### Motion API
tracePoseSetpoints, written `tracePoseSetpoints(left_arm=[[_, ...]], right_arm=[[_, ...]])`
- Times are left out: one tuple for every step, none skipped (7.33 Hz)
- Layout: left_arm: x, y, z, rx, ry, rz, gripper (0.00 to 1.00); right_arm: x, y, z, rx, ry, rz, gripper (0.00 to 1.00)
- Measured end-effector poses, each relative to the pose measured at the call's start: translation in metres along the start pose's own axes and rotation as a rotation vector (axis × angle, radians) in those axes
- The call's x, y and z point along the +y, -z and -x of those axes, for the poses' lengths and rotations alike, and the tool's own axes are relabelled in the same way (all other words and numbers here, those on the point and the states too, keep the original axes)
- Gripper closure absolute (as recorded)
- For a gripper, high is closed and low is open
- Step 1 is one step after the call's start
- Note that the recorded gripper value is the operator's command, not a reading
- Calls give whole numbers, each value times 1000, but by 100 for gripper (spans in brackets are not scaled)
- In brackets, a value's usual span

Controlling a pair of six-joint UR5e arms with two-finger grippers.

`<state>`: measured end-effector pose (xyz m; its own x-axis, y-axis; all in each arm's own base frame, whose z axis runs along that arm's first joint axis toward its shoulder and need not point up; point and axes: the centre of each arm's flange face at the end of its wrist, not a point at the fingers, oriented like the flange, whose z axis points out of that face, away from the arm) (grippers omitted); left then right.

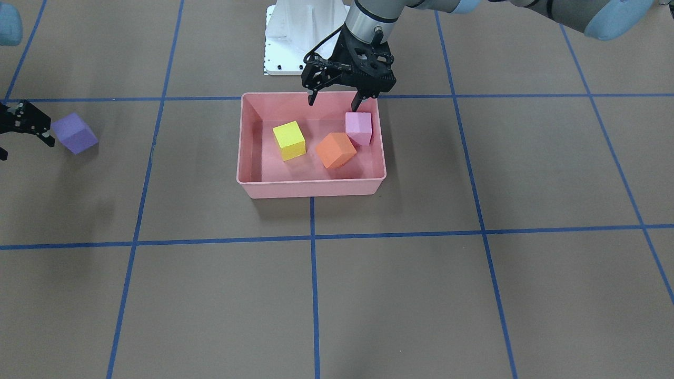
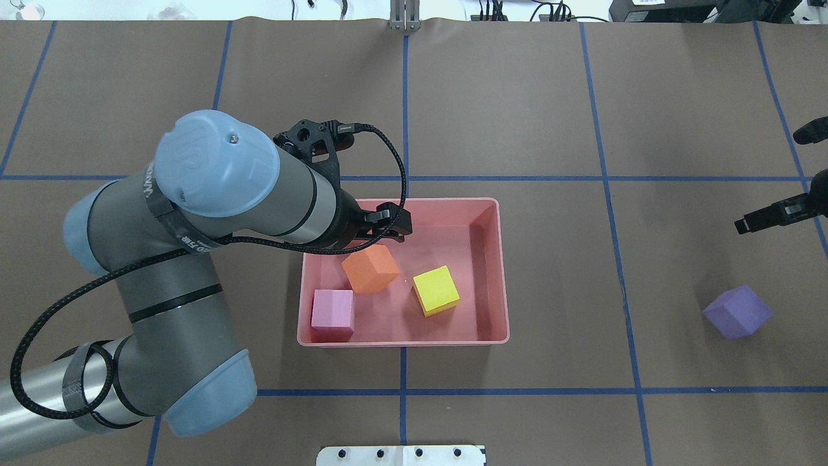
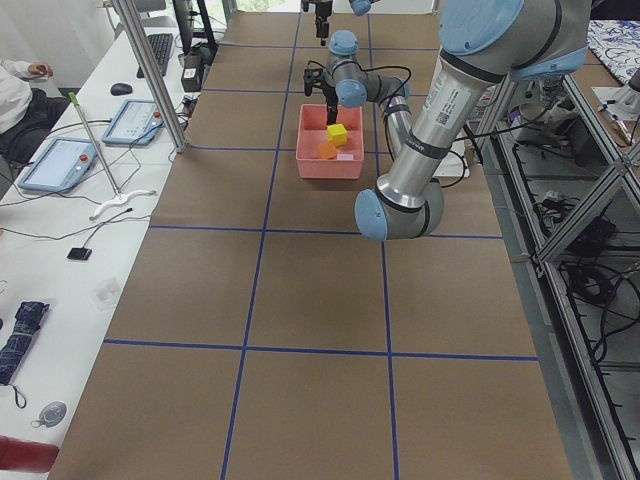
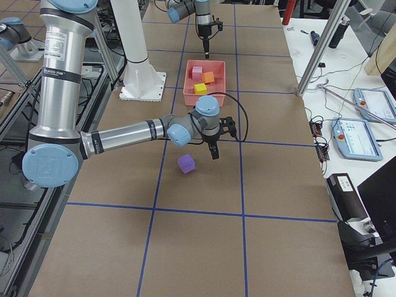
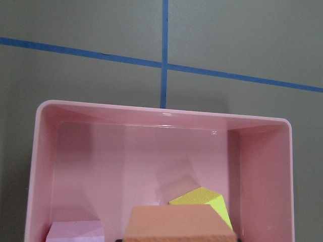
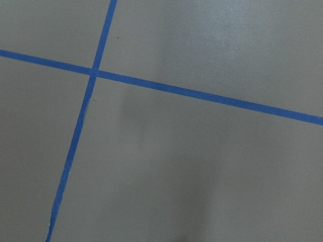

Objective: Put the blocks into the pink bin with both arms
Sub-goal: 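Carry the orange cube into the pink bin and release it, then grasp the purple cube with the right gripper while the left gripper withdraws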

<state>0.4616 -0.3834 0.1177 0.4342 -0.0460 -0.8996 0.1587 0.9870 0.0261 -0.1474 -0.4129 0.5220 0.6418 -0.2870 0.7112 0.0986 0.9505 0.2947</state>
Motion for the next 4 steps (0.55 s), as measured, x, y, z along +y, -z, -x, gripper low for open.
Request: tracePoseSetpoints(left_arm=[[0,0,0,-1,1,0,0],[0,0,1,-1,1,0,0],[0,0,1,-2,2,0,0],[1,0,2,-3,2,0,0]], right_arm=[[26,-10,0,-3,17,-6,1],[49,-20,2,0,26,-13,1],[66,-28,6,2,29,-12,1],[75,-34,10,4,32,-5,1]])
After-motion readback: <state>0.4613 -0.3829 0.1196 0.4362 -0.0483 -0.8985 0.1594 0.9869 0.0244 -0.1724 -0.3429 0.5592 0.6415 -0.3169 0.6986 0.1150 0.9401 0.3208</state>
